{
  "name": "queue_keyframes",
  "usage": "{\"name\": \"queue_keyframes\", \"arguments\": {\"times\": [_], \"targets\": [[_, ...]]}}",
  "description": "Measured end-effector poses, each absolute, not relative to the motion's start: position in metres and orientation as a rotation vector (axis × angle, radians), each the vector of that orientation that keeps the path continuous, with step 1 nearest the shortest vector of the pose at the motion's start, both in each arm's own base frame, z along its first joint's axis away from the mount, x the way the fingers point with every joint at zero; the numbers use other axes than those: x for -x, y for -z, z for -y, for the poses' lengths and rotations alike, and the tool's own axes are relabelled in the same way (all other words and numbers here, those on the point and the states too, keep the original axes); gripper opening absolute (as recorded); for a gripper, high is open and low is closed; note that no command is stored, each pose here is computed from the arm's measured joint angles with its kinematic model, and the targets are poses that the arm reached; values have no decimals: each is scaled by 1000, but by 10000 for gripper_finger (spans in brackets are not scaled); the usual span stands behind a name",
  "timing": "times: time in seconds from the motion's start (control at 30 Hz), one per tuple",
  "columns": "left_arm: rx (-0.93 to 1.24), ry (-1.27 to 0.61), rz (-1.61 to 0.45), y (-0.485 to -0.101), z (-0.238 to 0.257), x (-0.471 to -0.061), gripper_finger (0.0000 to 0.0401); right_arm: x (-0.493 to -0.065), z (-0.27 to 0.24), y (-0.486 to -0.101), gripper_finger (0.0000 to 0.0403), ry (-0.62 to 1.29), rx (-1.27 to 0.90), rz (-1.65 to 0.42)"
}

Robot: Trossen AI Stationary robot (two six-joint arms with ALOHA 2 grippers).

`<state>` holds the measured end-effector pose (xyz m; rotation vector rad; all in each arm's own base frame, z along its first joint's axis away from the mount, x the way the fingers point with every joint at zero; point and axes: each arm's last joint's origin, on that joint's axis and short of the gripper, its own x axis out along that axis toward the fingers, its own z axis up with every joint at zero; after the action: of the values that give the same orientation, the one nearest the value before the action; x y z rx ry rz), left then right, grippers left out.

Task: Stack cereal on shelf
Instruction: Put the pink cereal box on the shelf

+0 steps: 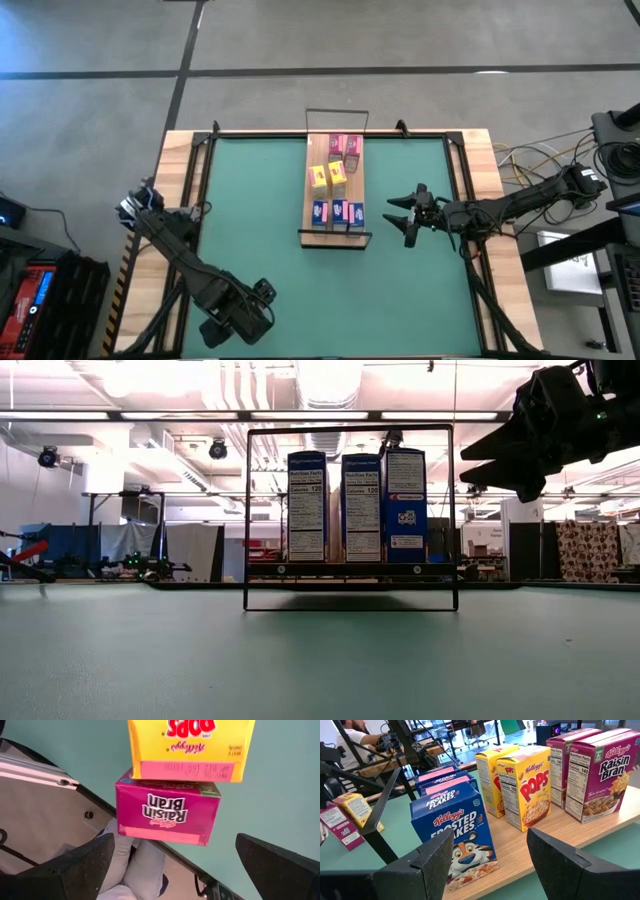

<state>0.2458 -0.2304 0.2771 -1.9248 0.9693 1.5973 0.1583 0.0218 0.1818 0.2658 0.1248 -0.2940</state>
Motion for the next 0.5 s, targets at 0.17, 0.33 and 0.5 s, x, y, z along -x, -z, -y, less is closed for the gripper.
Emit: {"name": "queue_keyframes", "arguments": {"times": [0.17, 0.33, 0.5], "targets": [[1915, -1608, -965, -275, 231, -246, 398, -158, -22, -182, 240, 294, -266, -125], [1894, -1634, -966, -268, 235, -248, 398, -158, -22, -182, 240, 294, -266, -124], [1868, -1669, -988, -261, 239, -249, 398, -158, -22, -182, 240, 294, -266, -125]]}}
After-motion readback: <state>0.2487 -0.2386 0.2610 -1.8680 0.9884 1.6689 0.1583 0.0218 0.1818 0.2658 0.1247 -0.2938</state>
